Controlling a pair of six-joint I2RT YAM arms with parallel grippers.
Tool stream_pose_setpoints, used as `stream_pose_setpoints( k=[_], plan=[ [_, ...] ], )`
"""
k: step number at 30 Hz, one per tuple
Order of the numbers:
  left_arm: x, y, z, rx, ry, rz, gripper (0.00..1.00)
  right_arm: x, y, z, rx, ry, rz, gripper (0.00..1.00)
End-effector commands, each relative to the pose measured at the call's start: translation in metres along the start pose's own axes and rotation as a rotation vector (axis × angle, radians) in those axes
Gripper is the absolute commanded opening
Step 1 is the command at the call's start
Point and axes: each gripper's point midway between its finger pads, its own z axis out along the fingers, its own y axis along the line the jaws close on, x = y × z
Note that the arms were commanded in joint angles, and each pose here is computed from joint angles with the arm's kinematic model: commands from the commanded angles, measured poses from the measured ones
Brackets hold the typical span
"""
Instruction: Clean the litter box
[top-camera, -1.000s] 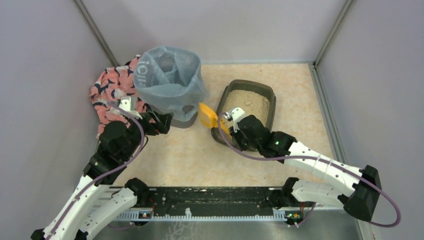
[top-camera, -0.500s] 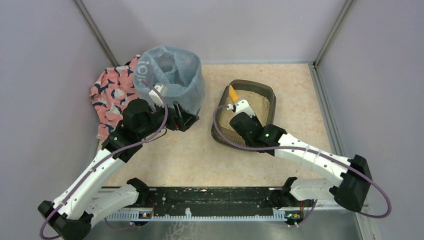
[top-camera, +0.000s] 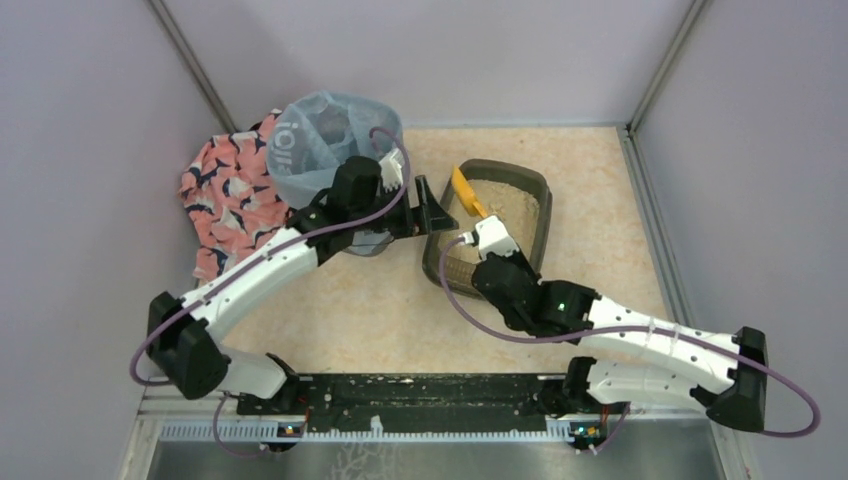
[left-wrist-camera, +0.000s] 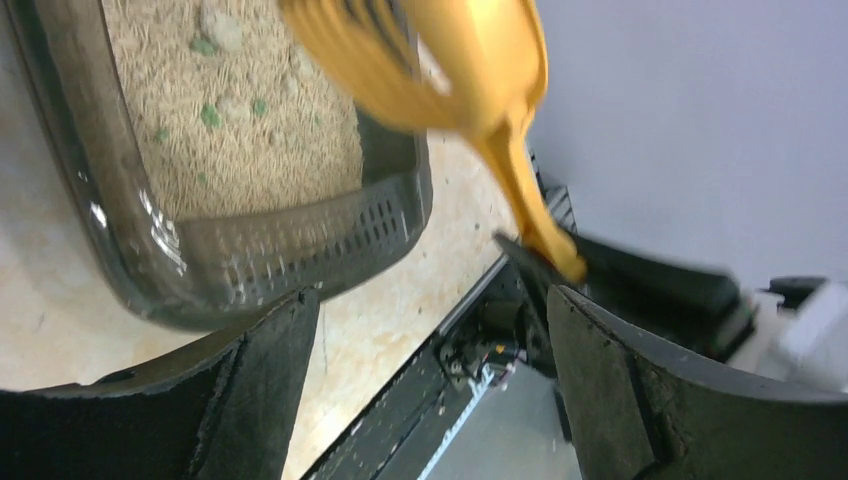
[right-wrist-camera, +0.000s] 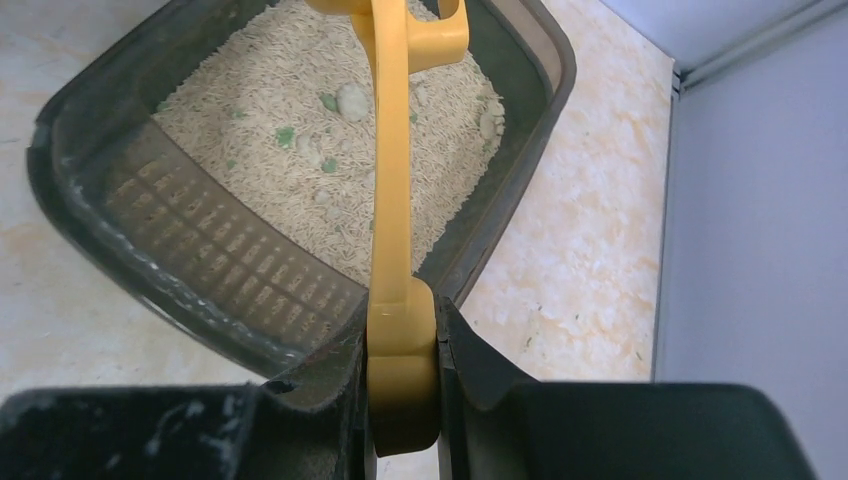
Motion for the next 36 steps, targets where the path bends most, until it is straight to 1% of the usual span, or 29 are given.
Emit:
stream_pose_setpoints(
  k=[1,4,8,10,12,16,19,22,28,33,36],
  plan=[
    [-0.038,-0.027,0.007,0.002,-0.06,-0.019,0.91,-0.021,0.007,-0.015,-0.025,-0.075,0.028,0.0],
    [-0.065,-0.028,-0.005,-0.03,-0.121,-0.013,0.93,-0.022,0.027,-0.02,-0.074,-0.074,-0.029,0.0],
    [-0.092,-0.019,-0.032,-0.085,-0.183,0.001,0.95,-0.022,0.042,-0.025,-0.08,-0.079,-0.086,0.0],
    [-0.101,-0.008,-0.043,-0.122,-0.196,-0.003,0.96,-0.026,0.044,-0.03,-0.077,-0.105,-0.1,0.0],
    [-0.105,0.005,-0.047,-0.148,-0.184,-0.019,0.95,-0.031,0.045,-0.037,-0.072,-0.134,-0.107,0.0],
    [-0.098,0.017,-0.042,-0.155,-0.122,-0.038,0.94,-0.037,0.045,-0.049,-0.044,-0.168,-0.134,0.0],
    [-0.086,0.022,-0.038,-0.155,-0.07,-0.057,0.94,-0.04,0.039,-0.055,-0.002,-0.184,-0.147,0.0],
    [-0.073,0.028,-0.037,-0.162,-0.024,-0.069,0.94,-0.044,0.036,-0.063,0.001,-0.204,-0.153,0.0],
    [-0.063,0.033,-0.04,-0.173,-0.005,-0.083,0.93,-0.051,0.022,-0.079,0.024,-0.247,-0.134,0.0],
    [-0.051,0.036,-0.028,-0.131,0.05,-0.127,0.9,-0.057,0.03,-0.088,0.012,-0.279,-0.146,0.0],
    [-0.044,0.039,-0.019,-0.111,0.086,-0.152,0.86,-0.059,0.042,-0.09,-0.007,-0.288,-0.166,0.0]
  ],
)
